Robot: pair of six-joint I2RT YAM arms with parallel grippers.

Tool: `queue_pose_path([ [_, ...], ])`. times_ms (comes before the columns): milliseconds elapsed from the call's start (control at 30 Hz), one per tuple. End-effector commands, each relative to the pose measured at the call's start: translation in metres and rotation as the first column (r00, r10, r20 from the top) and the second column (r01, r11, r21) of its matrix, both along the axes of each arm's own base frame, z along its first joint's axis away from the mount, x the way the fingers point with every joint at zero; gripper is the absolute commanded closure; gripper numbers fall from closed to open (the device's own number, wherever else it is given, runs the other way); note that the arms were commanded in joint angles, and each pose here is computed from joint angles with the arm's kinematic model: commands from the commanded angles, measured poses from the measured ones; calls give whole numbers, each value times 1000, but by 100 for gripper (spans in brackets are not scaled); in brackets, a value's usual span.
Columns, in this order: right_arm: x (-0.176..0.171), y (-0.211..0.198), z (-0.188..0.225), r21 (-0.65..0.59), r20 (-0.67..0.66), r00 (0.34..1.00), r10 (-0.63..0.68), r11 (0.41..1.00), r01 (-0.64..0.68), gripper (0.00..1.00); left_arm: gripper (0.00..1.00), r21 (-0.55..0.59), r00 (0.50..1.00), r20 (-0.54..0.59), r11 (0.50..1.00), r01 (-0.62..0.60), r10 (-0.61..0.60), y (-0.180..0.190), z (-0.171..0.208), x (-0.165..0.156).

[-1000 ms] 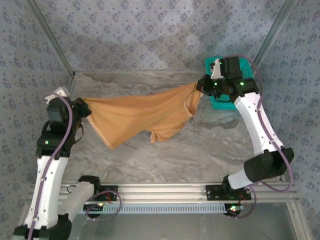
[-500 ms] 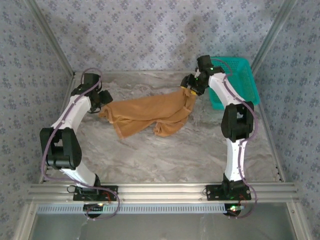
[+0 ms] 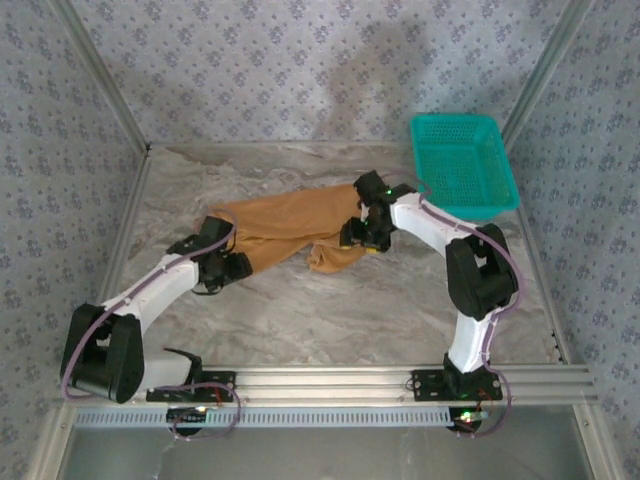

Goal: Fold the inside-out t-shirt

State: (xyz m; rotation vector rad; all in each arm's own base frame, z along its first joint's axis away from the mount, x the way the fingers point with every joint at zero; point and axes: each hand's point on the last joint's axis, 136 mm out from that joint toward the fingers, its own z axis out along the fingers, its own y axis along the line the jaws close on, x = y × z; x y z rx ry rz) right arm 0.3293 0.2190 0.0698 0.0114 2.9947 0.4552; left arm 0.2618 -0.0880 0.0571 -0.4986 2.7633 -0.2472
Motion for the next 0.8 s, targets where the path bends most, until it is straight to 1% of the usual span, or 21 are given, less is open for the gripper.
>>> queue_pose_path([
  [0, -10, 5, -11, -32, 17, 999, 28, 999, -27, 35, 33, -42, 999, 34, 999, -21, 22, -11, -7, 17],
  [200, -23, 21, -31, -49, -7, 999, 35, 998, -35, 35, 33, -24, 1000, -10, 1000, -21, 20, -18, -30, 34],
  [433, -22, 40, -30, -14, 6, 999, 37, 999, -36, 35, 36, -28, 999, -11, 999, -34, 34, -25, -41, 50],
  [533, -17, 49, -31, -2, 12, 999, 45, 999, -45, 35, 42, -32, 999, -18, 999, -40, 39, -27, -47, 54],
  [600, -14, 52, -35, -11, 10, 999, 47, 999, -47, 36, 49, -30, 999, -27, 999, -44, 43, -27, -50, 55],
  [700, -9, 55, -43, -22, 4, 999, 46, 999, -46, 40, 61, -27, 998, -37, 998, -47, 46, -27, -52, 56],
  [767, -6, 54, -47, -32, 2, 999, 42, 999, -42, 47, 70, -24, 998, -40, 999, -47, 46, -27, -51, 55],
])
